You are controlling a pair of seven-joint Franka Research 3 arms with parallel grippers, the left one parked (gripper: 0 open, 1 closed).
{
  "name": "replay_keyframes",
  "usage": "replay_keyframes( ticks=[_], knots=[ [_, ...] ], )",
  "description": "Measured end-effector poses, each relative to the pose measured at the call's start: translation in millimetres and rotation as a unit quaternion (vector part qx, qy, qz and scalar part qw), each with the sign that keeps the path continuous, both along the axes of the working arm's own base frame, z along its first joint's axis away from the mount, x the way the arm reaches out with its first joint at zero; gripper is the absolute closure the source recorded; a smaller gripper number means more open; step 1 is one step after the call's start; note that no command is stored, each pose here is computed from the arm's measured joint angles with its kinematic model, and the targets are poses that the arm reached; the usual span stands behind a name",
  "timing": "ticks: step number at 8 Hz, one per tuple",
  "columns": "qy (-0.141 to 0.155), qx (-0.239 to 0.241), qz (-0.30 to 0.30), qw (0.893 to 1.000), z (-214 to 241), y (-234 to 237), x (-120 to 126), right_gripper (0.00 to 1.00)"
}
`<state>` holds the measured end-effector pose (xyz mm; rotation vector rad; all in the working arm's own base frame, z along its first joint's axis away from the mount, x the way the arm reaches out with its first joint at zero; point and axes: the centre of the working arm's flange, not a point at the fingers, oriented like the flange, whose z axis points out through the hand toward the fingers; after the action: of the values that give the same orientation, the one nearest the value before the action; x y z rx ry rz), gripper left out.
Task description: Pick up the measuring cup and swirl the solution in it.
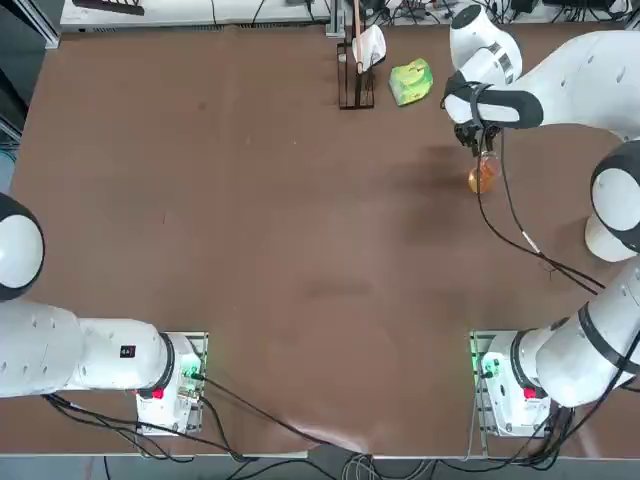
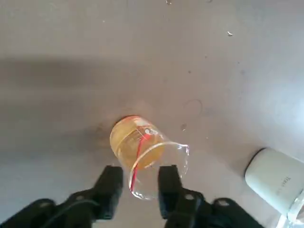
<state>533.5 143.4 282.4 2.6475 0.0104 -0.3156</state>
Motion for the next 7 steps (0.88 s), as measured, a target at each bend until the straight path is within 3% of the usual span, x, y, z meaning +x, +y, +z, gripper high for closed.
replay_keyframes(
  ticks=[2, 3, 7],
  knots=[
    [-0.003, 0.001, 0.001, 1.0, 2.3, 0.7, 1.8, 0.1],
    [-0.007, 0.003, 0.003, 1.0, 6.9, 1.8, 5.0, 0.02],
    [-0.014, 0.034, 0.011, 0.999, 60.1, 8.5, 33.0, 0.0]
  ],
)
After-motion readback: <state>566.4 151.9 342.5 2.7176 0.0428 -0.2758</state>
